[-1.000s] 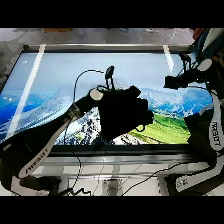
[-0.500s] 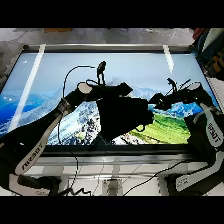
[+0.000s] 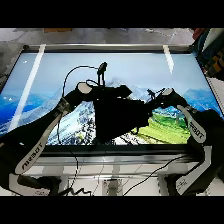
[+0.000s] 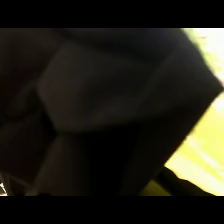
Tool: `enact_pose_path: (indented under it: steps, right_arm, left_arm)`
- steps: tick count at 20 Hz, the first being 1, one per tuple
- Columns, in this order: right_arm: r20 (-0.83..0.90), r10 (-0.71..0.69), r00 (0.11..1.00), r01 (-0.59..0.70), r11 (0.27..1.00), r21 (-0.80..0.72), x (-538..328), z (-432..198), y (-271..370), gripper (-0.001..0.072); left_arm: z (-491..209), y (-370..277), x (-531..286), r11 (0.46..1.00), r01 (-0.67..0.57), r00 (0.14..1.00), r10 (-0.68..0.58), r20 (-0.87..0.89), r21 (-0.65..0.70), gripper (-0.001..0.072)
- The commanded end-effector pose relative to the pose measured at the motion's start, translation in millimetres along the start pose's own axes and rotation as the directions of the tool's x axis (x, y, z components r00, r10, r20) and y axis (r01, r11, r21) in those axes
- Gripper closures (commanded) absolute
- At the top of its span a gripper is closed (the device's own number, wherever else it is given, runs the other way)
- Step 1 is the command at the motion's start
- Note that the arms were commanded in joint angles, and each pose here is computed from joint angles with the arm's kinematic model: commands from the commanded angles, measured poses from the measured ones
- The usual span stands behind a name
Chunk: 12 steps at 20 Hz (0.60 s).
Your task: Fold the clothes and pants, and hang the long-sleeved shirts on hangers.
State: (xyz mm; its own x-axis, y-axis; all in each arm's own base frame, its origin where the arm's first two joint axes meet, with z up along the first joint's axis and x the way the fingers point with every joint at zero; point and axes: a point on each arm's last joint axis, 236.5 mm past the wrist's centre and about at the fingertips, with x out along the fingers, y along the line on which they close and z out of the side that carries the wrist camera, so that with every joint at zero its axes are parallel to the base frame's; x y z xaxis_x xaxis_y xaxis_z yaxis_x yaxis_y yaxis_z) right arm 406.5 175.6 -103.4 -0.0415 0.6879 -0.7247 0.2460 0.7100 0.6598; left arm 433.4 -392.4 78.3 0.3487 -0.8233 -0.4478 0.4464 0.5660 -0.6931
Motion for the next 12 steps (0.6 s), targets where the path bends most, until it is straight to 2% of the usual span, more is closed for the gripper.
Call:
enact_pose_path:
  steps: [1,4,8,10,12]
  right_arm:
    - [0.069,0.02,0.997,-0.013,0.995,-0.096,17,13,35,0.0688]
    - [0.252,0.071,0.965,-0.015,0.975,-0.22,-34,51,81,0.0689]
    - [0.516,0.122,0.848,0.074,0.936,-0.343,-173,65,126,0.0689]
    - [0.606,0.093,0.79,0.16,0.923,-0.35,-248,45,124,0.0689]
    - [0.706,0.004,0.709,0.241,0.938,-0.247,-320,18,101,0.0689]
  left_arm:
    - [1,18,-7,0.993,-0.071,0.997,0.072,-0.011,0.095,-0.0001]
    - [24,22,-43,0.978,-0.12,0.993,0.118,0.027,0.171,0.0006]
    - [59,-7,-124,0.949,-0.158,0.985,0.133,0.107,0.273,0.0006]
    - [73,-40,-169,0.935,-0.157,0.979,0.104,0.176,0.318,0.0006]
    - [85,-77,-214,0.916,-0.165,0.961,0.067,0.267,0.366,0.0006]
